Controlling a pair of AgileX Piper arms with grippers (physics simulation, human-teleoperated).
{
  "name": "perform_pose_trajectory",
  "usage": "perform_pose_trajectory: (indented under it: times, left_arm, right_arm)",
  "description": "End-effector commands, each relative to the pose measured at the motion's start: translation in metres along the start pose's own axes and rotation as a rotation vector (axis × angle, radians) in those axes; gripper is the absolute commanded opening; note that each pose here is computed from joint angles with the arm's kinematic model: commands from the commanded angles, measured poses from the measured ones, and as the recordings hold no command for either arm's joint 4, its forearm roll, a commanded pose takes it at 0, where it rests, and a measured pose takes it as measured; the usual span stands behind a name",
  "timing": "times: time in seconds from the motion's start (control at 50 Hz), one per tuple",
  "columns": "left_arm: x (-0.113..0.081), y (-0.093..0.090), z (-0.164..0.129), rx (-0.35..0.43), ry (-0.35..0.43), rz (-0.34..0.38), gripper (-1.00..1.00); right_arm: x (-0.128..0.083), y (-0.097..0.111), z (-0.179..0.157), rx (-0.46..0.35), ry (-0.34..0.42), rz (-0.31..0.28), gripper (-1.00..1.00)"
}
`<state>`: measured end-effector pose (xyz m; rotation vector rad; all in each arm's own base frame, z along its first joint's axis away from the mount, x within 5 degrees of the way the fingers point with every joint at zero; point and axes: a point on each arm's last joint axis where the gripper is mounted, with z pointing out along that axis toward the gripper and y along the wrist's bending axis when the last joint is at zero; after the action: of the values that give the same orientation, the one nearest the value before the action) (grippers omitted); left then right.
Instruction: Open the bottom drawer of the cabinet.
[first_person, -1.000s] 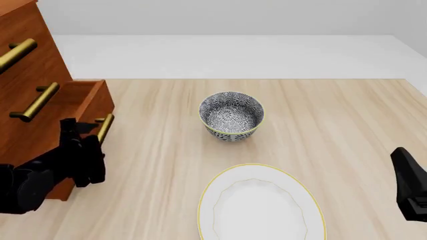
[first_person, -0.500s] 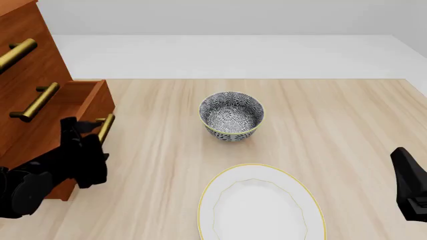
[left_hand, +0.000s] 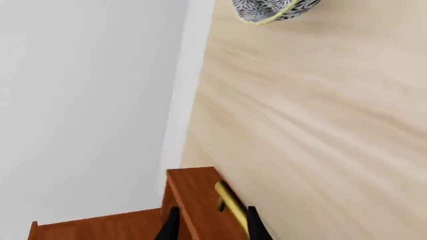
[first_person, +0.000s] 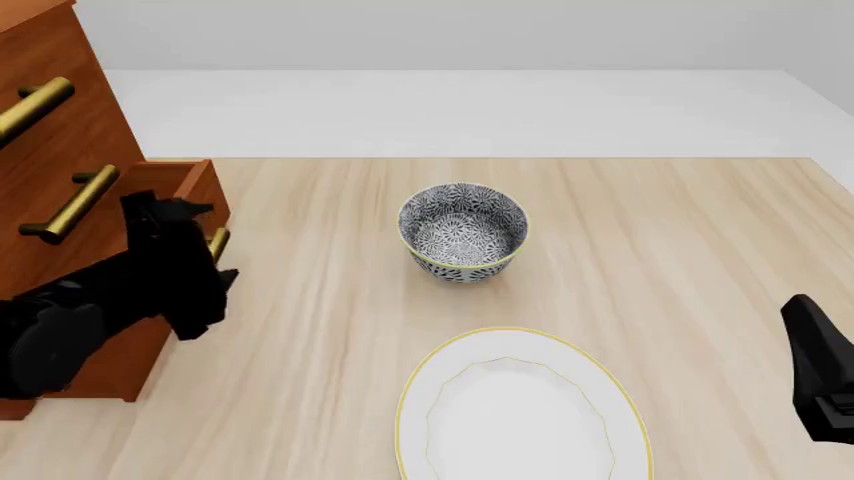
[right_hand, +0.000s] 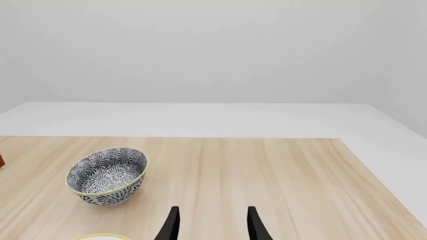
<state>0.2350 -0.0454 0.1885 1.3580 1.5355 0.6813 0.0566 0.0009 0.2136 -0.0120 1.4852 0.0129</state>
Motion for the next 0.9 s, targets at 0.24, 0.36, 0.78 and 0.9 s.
perform_pose_trajectory:
  times: [0.24,0.36,0.78,0.9]
  left_arm:
    - [-0.035,0.103,-0.021,-0.064,-0.048,-0.479,1.0]
    - [-0.033,0.132,-0.032,-0.11,-0.035,-0.598,1.0]
    - [-0.013,0.164,-0.042,-0.153,0.047,-0.941,1.0]
    - [-0.009,0.154,-0.038,-0.126,0.072,-1.03,1.0]
  right_arm:
    - [0.0,0.0,0.0,0.0,0.0,0.0,1.0]
    - [0.0,0.0,0.0,0.0,0.0,0.0,1.0]
    - [0.0,0.0,0.0,0.0,0.0,0.0,1.0]
    - [0.0,0.0,0.0,0.0,0.0,0.0,1.0]
